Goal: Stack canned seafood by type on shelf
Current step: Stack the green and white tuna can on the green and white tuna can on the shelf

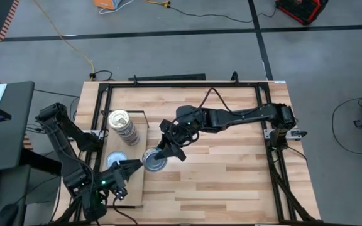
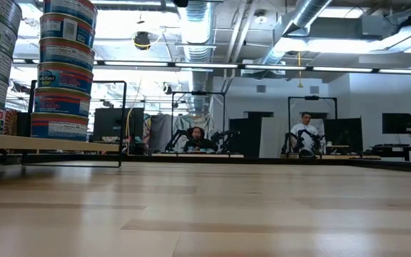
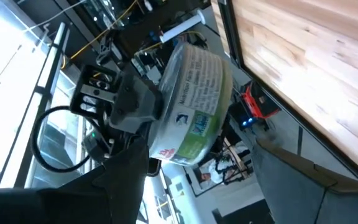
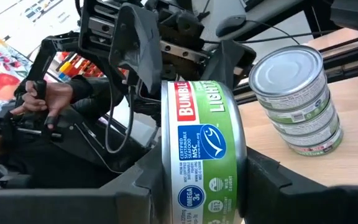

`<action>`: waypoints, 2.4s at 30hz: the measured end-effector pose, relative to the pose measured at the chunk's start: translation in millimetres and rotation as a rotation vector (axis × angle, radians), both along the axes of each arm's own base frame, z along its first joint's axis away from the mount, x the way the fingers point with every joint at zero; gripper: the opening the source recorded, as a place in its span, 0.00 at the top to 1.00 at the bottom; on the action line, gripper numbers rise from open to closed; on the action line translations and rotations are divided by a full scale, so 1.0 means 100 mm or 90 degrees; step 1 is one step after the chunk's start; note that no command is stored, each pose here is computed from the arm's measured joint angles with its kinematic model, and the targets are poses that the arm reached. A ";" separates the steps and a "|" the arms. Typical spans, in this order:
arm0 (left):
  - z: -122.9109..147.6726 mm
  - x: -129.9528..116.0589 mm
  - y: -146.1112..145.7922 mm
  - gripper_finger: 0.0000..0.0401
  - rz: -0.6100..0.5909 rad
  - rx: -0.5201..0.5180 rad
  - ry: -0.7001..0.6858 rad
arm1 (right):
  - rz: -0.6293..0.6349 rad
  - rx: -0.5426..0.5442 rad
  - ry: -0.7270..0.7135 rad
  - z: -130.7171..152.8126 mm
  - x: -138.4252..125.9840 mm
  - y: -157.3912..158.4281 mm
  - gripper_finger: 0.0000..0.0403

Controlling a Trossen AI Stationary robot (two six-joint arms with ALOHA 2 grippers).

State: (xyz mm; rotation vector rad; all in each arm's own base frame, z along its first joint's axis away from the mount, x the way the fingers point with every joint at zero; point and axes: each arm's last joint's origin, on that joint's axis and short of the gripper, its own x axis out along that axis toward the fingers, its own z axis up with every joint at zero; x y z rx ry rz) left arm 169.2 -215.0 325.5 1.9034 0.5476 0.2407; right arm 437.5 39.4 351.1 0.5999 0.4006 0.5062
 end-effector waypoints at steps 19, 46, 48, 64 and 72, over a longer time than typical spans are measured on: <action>-0.01 0.21 0.16 0.32 0.030 0.015 0.052 | 0.001 0.018 0.037 -0.04 0.00 -0.01 0.60; 0.10 0.53 0.17 0.35 -0.072 -0.052 0.101 | 0.023 0.051 0.027 0.00 0.00 0.05 0.61; 0.10 0.53 0.16 0.39 -0.083 -0.061 0.103 | 0.023 0.051 0.027 0.00 0.00 0.05 0.60; 0.13 0.52 0.12 0.66 -0.090 -0.090 0.082 | 0.017 0.052 0.005 0.02 0.01 0.07 0.41; 0.12 0.35 -0.02 0.67 -0.119 -0.121 0.069 | 0.020 0.049 -0.032 0.17 -0.06 -0.13 0.25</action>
